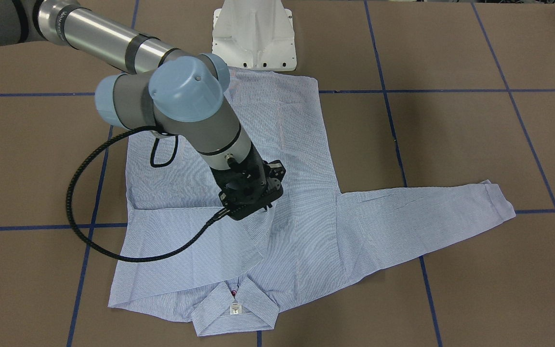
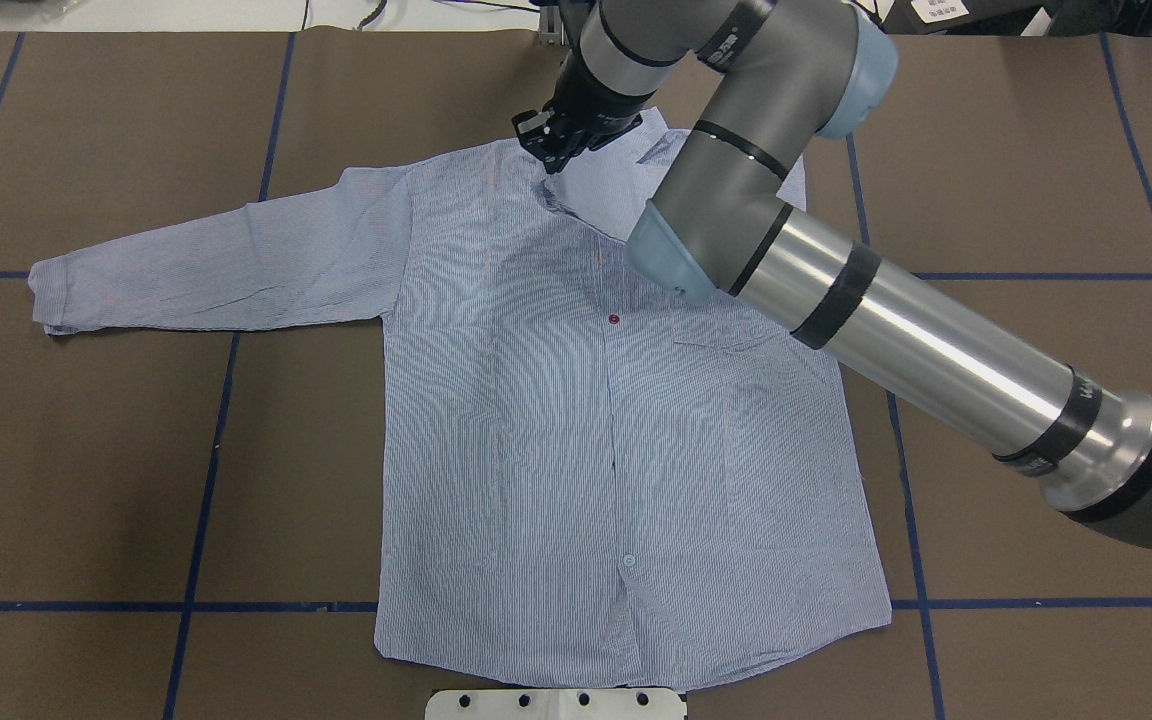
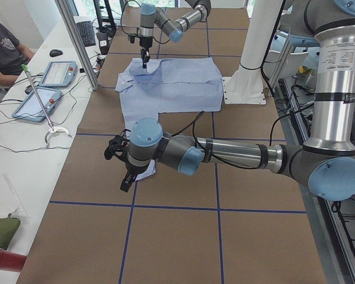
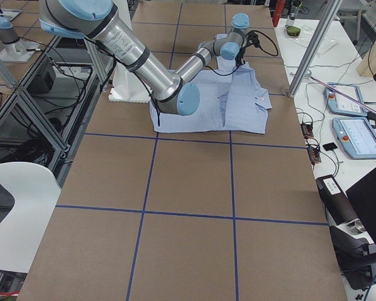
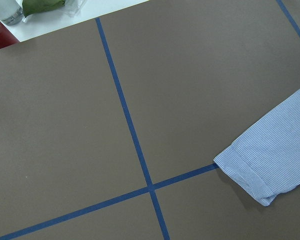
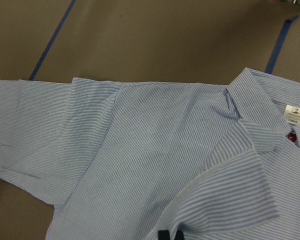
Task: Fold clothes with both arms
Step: 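Carry the grasped cuff with the right gripper across toward the collar, then release the sleeve near the collar and raise the right gripper away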
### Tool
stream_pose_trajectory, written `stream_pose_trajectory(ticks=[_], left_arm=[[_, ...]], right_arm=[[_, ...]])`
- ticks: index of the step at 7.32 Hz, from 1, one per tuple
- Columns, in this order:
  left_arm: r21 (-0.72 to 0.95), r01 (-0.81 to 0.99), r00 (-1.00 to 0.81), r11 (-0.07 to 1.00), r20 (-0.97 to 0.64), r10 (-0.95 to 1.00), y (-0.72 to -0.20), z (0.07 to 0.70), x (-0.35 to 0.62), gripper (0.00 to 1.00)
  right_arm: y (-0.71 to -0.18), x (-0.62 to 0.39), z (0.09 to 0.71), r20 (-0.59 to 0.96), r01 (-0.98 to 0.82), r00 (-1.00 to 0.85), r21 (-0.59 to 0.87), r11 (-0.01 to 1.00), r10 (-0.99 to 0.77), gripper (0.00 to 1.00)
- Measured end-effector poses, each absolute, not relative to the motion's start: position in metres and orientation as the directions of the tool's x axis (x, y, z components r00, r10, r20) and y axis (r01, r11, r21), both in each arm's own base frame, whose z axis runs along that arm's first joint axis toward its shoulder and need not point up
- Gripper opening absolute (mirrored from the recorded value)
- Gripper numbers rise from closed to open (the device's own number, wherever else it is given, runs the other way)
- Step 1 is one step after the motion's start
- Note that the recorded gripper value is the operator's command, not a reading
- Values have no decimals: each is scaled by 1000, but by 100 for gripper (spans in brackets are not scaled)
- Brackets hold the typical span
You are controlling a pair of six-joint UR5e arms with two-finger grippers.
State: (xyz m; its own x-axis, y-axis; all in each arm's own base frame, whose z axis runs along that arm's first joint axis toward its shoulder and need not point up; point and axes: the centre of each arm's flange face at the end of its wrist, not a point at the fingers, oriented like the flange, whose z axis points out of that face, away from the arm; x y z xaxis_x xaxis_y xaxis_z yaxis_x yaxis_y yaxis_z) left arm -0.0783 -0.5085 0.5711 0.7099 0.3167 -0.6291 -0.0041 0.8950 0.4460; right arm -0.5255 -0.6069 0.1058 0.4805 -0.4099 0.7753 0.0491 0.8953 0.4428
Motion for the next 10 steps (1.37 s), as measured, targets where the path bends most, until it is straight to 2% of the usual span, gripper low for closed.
stream_pose_trajectory(ticks=[5, 7, 10], left_arm=[[450, -2, 709, 893, -629, 319, -511, 566, -78, 100], [407, 38, 708, 912, -656, 263, -513, 566, -71, 100], [282, 167, 675, 945, -731, 98, -515, 561, -10, 100]], right_arm=[[-553, -627, 85, 661, -43, 604, 585, 810, -445, 100], [-551, -618, 79, 660, -20, 614, 562, 827, -433, 100], [-570, -539, 88, 700, 45, 615, 428, 903, -363, 100]])
